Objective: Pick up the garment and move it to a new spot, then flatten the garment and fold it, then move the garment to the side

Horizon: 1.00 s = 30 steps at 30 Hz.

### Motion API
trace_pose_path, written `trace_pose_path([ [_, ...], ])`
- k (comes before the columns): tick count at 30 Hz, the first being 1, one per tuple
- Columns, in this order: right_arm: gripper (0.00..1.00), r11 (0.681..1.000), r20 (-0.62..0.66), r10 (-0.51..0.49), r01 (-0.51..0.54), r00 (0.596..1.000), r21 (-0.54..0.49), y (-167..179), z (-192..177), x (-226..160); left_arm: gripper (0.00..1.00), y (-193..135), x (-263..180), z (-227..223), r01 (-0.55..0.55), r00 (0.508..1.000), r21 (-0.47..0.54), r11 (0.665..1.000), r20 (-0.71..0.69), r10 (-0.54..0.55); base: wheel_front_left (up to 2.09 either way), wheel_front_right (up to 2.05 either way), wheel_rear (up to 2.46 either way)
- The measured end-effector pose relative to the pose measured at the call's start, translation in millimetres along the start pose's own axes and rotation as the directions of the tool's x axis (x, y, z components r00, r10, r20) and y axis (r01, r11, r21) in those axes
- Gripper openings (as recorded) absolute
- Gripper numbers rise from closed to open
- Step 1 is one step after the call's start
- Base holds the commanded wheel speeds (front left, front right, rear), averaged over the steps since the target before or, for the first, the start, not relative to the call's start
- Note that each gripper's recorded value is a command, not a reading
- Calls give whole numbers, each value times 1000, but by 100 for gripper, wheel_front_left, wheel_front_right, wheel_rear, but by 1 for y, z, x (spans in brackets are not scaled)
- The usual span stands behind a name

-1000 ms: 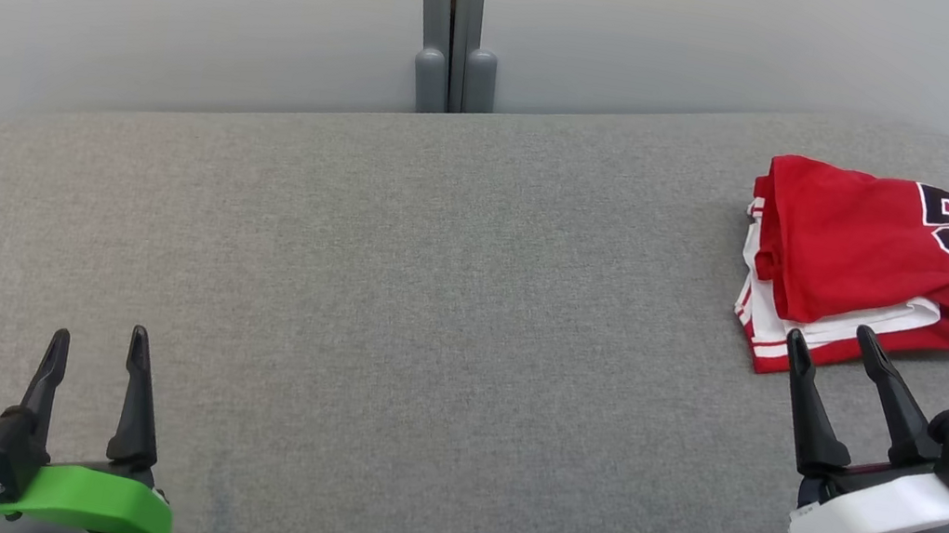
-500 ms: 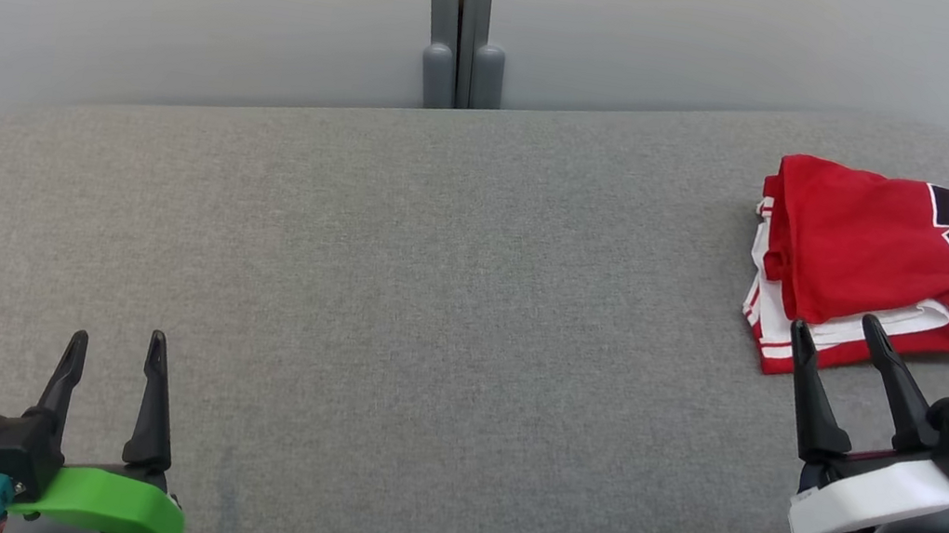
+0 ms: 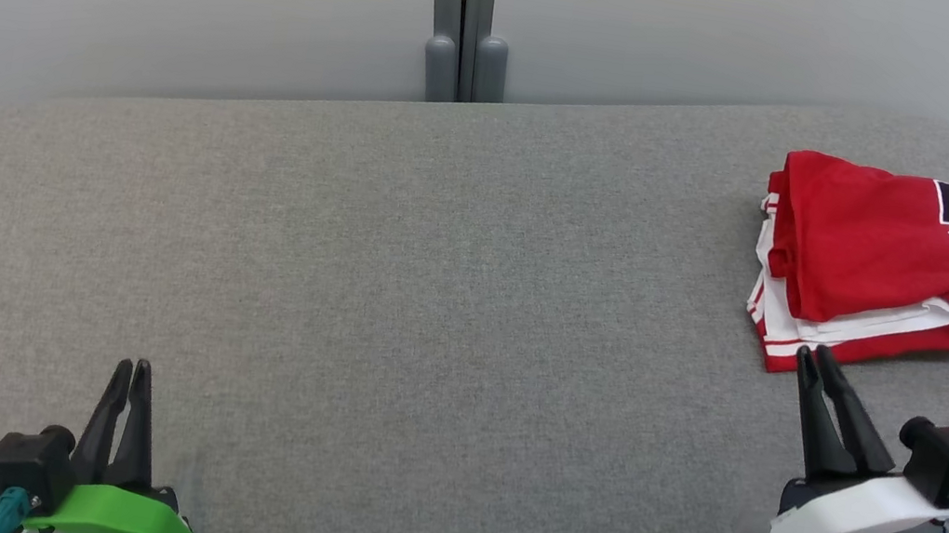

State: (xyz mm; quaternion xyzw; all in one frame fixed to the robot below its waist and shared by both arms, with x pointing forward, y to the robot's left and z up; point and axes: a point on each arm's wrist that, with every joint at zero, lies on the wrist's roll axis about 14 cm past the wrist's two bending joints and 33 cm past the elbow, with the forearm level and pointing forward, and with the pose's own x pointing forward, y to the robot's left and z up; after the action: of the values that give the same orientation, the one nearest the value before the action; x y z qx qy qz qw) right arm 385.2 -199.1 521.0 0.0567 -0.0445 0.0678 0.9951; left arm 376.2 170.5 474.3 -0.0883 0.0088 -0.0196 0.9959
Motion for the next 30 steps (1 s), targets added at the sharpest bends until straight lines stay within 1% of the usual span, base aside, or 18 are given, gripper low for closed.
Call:
trace_pose_path([
  [2, 0, 1000, -37, -7, 8, 999, 17, 2, -13, -6, 0, 2, -3, -8, -7, 1000, -3, 1000, -27, 7, 0, 0, 0],
  [4, 0, 999, -54, -16, 19, 998, 49, 2, -18, -9, 0, 4, -4, -12, -20, 999, -31, 999, -47, 19, 0, 0, 0],
  [12, 0, 979, -64, -62, 73, 996, 189, -4, -19, -7, 0, 11, -5, -14, -68, 996, -173, 983, -66, 58, 0, 0, 0],
  [20, 0, 939, -72, -97, 115, 993, 323, -7, -19, -6, 0, 14, -5, -12, -93, 994, -303, 948, -76, 74, 0, 0, 0],
  [30, 0, 872, -82, -127, 150, 989, 466, -10, -18, -4, 0, 17, -4, -11, -122, 992, -446, 886, -90, 91, 0, 0, 0],
])
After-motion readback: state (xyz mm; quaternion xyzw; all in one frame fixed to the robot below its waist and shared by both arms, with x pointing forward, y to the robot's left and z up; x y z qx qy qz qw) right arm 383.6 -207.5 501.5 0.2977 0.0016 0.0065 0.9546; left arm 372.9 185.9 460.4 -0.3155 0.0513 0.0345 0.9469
